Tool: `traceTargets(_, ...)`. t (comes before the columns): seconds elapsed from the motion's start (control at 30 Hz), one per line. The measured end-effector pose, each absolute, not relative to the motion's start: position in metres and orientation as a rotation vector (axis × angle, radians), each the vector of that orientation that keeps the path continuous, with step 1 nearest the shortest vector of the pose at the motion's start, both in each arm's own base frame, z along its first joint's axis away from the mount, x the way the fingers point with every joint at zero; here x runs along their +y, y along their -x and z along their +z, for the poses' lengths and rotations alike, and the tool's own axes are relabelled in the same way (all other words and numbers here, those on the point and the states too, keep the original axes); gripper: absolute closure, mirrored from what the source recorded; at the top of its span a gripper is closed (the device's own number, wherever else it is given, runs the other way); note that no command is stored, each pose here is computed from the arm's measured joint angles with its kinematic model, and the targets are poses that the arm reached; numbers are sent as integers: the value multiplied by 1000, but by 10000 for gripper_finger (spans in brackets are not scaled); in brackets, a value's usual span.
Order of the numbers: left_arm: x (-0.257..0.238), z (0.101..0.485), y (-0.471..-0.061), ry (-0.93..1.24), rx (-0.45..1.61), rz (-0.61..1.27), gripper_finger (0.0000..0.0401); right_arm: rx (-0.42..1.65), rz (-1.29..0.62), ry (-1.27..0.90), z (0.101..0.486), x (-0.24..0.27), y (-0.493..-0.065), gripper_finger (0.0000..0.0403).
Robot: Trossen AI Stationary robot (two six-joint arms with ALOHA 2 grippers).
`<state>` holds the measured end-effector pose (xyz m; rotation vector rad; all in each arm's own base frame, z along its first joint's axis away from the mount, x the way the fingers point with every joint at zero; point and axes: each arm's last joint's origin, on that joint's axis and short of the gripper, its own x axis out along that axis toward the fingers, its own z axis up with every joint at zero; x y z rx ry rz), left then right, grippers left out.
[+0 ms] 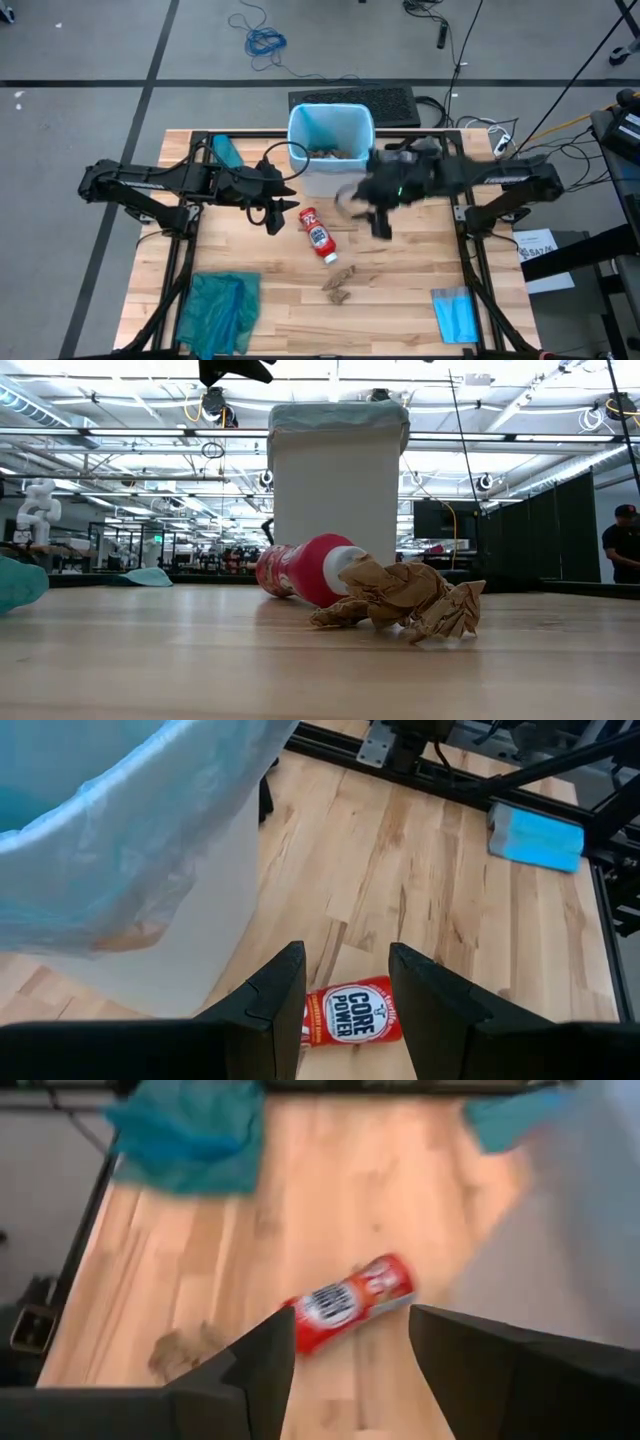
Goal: Place trash/remove bag and relplace
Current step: Put the brown paper into the white trash bin
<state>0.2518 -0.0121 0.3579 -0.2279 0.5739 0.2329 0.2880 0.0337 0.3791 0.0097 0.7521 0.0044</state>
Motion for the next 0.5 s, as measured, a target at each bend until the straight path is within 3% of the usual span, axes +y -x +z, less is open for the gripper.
traceTargets(0.3, -12, 356, -251, 229, 601, 223, 260, 904, 27, -96, 269, 68, -301, 226)
traceTargets(0.5, -13, 355, -250, 231, 608, 217, 260, 858, 95, -277, 213, 83, -291, 227)
